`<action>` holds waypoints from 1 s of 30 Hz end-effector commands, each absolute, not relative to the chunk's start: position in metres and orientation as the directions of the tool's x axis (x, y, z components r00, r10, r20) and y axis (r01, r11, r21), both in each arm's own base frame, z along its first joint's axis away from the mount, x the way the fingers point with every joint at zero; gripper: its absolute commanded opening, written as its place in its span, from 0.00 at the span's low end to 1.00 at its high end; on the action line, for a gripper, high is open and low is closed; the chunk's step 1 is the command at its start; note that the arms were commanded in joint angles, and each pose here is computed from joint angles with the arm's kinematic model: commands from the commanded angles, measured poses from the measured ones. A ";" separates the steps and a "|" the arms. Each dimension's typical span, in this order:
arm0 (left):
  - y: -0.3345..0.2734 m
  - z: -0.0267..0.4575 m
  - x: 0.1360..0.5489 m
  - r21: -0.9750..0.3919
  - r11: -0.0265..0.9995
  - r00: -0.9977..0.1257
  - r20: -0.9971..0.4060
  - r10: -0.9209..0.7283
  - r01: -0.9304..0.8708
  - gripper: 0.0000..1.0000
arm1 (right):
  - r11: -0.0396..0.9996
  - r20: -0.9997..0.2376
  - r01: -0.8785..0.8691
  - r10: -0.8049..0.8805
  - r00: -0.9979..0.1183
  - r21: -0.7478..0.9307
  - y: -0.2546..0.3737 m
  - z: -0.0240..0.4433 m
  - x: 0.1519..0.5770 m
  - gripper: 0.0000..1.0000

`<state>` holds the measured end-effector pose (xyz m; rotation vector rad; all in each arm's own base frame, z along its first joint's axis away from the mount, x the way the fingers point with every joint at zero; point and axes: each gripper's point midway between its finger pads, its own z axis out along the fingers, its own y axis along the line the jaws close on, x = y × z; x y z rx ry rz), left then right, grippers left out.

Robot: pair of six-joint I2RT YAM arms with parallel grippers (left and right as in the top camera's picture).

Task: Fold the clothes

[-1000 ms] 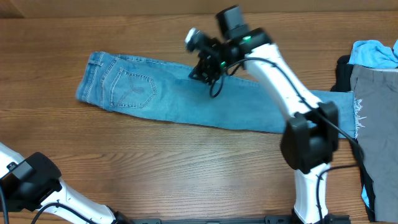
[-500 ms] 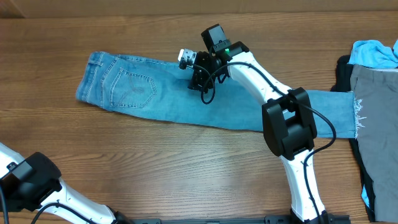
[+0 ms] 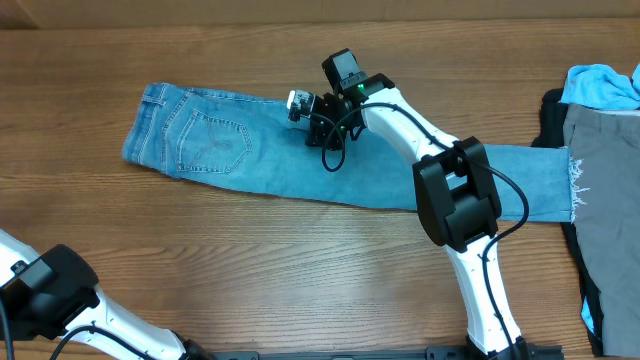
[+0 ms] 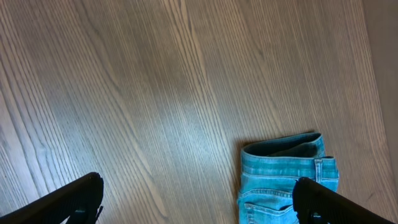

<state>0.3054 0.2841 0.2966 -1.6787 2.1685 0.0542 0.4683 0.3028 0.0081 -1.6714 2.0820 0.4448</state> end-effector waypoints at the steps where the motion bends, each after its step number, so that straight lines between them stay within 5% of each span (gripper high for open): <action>1: 0.284 0.293 0.306 -0.193 0.293 -0.221 -0.326 -0.919 -0.936 1.00 | 0.220 -0.512 -0.975 -0.839 -0.183 -0.012 0.301 0.001 0.468 0.45; 5: 0.284 0.293 0.306 -0.193 0.293 -0.221 -0.326 -0.919 -0.936 1.00 | 0.220 -0.503 -0.976 -0.843 -0.190 0.001 0.299 0.000 0.465 0.35; 10: 0.284 0.293 0.306 -0.193 0.293 -0.221 -0.326 -0.919 -0.936 1.00 | 0.230 -0.518 -0.973 -0.834 -0.190 -0.014 0.302 0.008 0.471 0.04; 30: 0.284 0.293 0.306 -0.193 0.293 -0.221 -0.326 -0.919 -0.936 1.00 | 0.239 -0.592 -0.962 -0.798 -0.116 -0.133 0.309 0.082 0.487 0.04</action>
